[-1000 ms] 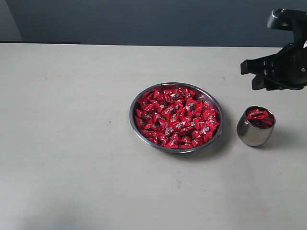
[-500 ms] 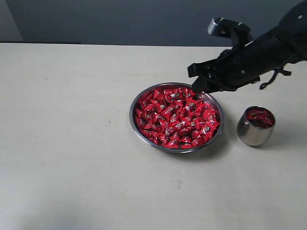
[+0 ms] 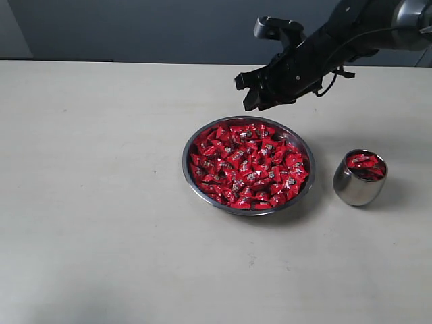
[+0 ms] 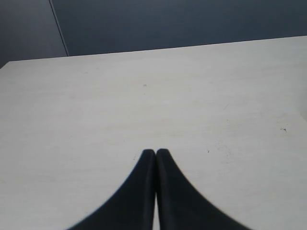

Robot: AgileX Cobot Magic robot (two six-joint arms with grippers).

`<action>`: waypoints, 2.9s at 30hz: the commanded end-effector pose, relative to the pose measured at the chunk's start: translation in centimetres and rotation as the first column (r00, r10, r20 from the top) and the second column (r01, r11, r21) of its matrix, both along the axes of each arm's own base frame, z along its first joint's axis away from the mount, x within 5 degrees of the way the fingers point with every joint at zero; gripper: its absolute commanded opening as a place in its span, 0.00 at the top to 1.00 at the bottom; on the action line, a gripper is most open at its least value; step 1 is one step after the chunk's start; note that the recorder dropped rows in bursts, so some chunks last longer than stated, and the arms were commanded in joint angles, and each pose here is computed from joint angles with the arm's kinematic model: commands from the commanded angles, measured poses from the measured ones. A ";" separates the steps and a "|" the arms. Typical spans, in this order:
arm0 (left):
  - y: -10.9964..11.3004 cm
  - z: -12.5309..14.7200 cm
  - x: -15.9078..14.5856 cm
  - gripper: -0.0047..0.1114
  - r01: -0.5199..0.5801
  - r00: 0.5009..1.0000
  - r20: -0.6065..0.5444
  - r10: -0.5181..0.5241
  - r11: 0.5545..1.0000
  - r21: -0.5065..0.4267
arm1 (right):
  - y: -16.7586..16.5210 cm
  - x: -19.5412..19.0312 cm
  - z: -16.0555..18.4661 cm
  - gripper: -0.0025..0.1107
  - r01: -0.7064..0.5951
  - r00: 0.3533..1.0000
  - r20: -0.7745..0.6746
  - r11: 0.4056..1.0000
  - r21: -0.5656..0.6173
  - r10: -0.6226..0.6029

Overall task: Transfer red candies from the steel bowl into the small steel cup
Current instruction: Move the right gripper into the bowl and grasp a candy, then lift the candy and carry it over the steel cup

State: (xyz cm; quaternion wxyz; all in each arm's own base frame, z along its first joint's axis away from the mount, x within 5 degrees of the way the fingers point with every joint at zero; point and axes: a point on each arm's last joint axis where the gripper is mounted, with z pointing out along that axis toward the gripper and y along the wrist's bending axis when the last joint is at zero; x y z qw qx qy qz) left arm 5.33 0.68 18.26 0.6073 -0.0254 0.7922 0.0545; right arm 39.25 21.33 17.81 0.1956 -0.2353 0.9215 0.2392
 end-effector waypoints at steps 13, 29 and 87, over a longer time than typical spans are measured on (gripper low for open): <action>0.0 0.0 0.0 0.96 0.005 1.000 0.012 -0.005 1.000 0.001 | 0.5 1.3 -3.7 0.70 -0.058 0.997 -0.054 0.996 -0.064 0.055; 0.0 0.0 0.0 0.96 0.005 1.000 0.012 -0.005 1.000 0.001 | 0.6 1.3 -3.7 0.85 -0.065 0.997 -0.048 0.996 -0.068 0.062; 0.0 0.0 0.0 0.96 0.005 1.000 0.012 -0.005 1.000 0.001 | -5.0 -7.6 5.1 0.98 0.065 0.996 0.063 0.986 -0.151 -0.056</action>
